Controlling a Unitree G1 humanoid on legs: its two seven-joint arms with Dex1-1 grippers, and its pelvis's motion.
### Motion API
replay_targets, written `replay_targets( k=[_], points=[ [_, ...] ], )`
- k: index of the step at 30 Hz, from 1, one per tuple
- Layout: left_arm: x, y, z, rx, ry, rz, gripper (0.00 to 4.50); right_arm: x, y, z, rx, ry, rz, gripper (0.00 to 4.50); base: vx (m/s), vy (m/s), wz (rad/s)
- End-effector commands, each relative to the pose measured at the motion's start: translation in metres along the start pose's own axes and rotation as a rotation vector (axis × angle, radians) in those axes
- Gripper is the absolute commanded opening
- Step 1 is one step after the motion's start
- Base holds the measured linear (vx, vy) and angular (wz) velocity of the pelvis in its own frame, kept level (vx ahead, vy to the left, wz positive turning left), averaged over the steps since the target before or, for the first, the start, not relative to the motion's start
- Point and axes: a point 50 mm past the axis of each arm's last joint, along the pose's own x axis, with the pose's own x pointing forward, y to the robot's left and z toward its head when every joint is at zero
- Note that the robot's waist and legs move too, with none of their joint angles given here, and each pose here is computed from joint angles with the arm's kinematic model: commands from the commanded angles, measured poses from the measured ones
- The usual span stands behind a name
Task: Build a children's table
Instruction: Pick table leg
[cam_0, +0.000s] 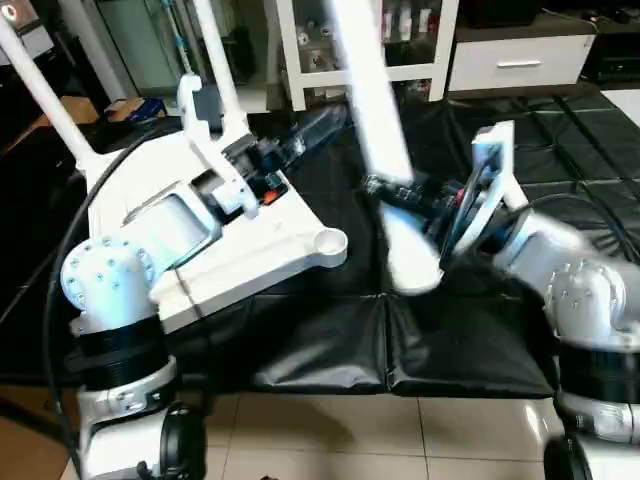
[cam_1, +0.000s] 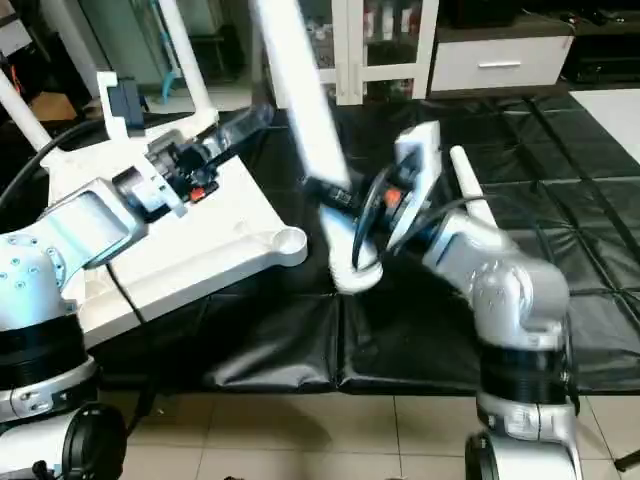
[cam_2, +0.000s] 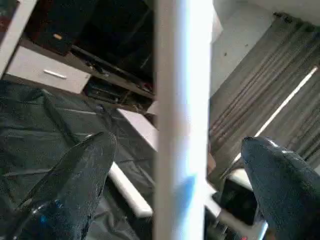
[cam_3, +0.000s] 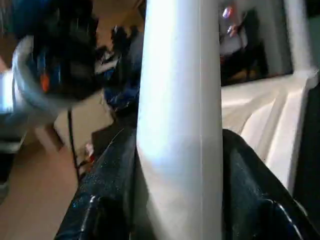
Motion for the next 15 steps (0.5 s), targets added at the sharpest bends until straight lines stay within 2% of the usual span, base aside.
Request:
replay_targets(
  k=[1, 6, 7, 8, 10, 11, 15],
  points=[
    [0.001, -0.002, 0.005, 0.01, -0.013, -0.003, 4.5, 0.003, 0.007, 0.008, -0.034, -0.01, 0.041, 1.79, 0.0, 0.0, 0.0],
    [0.001, -0.002, 0.005, 0.01, -0.013, -0.003, 4.5, 0.003, 0.007, 0.008, -0.034, -0.01, 0.041, 1.79, 0.0, 0.0, 0.0],
    [0.003, -0.004, 0.004, 0.008, -0.012, -0.013, 4.5, 0.005, 0.013, 0.001, -0.033, 0.029, 0.078, 1.79, 0.0, 0.0, 0.0],
    [0.003, -0.004, 0.004, 0.008, -0.012, -0.013, 4.5, 0.005, 0.013, 0.001, -0.033, 0.029, 0.078, 1.79, 0.0, 0.0, 0.0],
    [-0.003, -0.002, -0.006, 0.016, -0.014, 0.042, 4.5, 0.008, 0.026, -0.018, -0.023, 0.138, 0.161, 1.79, 0.0, 0.0, 0.0],
    [-0.007, 0.0, -0.01, 0.021, -0.016, 0.071, 4.5, 0.008, 0.029, -0.023, -0.017, 0.174, 0.186, 1.79, 0.0, 0.0, 0.0],
    [-0.01, 0.0, -0.011, 0.029, -0.028, 0.085, 4.5, 0.007, 0.031, -0.027, -0.013, 0.217, 0.214, 1.79, 0.0, 0.0, 0.0]
  ],
)
